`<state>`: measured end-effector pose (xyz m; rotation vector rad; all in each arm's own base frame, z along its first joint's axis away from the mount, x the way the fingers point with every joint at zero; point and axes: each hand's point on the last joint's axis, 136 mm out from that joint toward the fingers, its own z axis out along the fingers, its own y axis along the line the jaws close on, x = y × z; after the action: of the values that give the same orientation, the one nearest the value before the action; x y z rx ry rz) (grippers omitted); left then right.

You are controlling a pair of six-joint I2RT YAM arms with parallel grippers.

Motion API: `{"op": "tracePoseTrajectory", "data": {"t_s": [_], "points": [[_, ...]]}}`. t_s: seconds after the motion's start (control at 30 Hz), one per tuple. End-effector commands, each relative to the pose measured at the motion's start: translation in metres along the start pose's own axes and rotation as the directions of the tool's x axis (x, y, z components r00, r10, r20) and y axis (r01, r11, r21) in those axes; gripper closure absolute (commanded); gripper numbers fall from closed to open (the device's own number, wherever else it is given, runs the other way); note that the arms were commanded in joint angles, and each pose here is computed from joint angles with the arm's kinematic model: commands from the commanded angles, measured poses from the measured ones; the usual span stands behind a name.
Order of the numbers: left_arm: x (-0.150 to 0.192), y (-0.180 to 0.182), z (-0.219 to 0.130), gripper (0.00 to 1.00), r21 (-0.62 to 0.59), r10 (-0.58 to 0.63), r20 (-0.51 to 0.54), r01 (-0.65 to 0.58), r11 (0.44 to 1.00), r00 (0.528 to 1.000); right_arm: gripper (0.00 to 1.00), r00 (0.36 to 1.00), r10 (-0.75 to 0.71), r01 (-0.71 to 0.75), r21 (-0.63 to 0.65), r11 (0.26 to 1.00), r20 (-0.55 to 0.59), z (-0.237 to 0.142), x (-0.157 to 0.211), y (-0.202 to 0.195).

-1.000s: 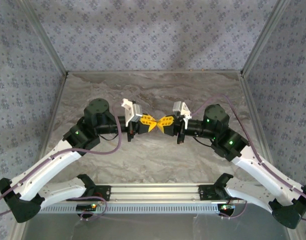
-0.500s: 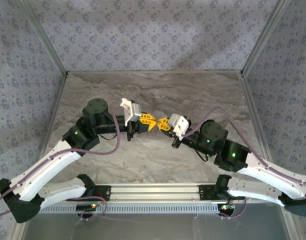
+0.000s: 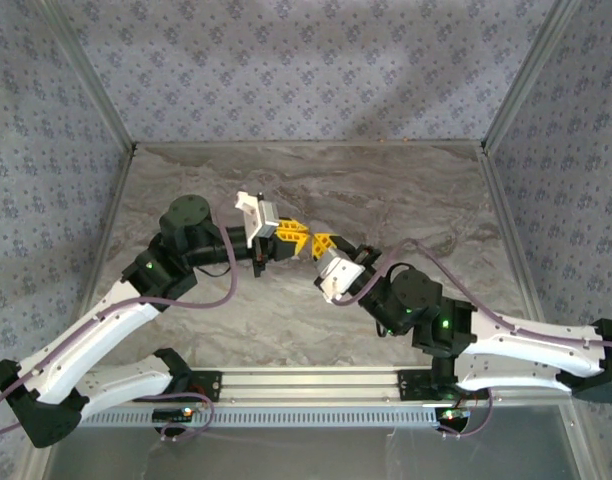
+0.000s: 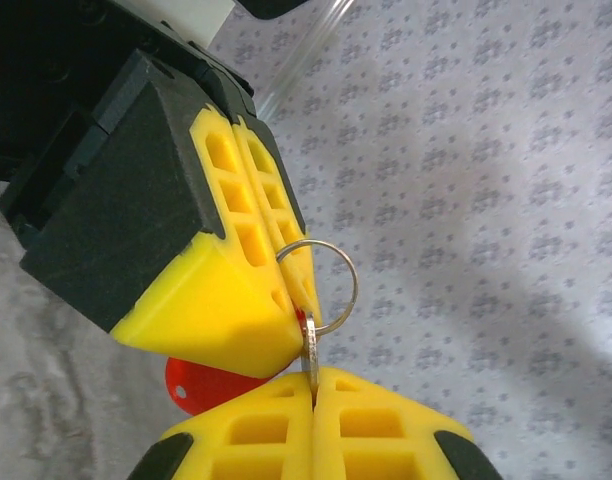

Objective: Remove the keys from the keyring

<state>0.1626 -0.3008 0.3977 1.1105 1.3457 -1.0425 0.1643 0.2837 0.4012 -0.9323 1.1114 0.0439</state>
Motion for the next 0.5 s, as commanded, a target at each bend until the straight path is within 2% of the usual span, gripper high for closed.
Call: {"op": "tracePoseTrajectory", "data": {"t_s": [0.0, 0.47], "points": [[0.014, 0.002, 0.003, 0.92, -0.005, -0.056, -0.053, 0.056, 0.998, 0.997, 1.00, 0.992, 0.001, -0.019, 0.141, 0.990, 0.126, -0.007, -0.039, -0.031], [0.015, 0.005, 0.002, 0.94, -0.012, -0.065, -0.051, 0.065, 0.998, 0.997, 1.00, 0.964, -0.167, 0.120, 0.222, 0.968, 0.208, -0.013, -0.060, -0.011]]}}
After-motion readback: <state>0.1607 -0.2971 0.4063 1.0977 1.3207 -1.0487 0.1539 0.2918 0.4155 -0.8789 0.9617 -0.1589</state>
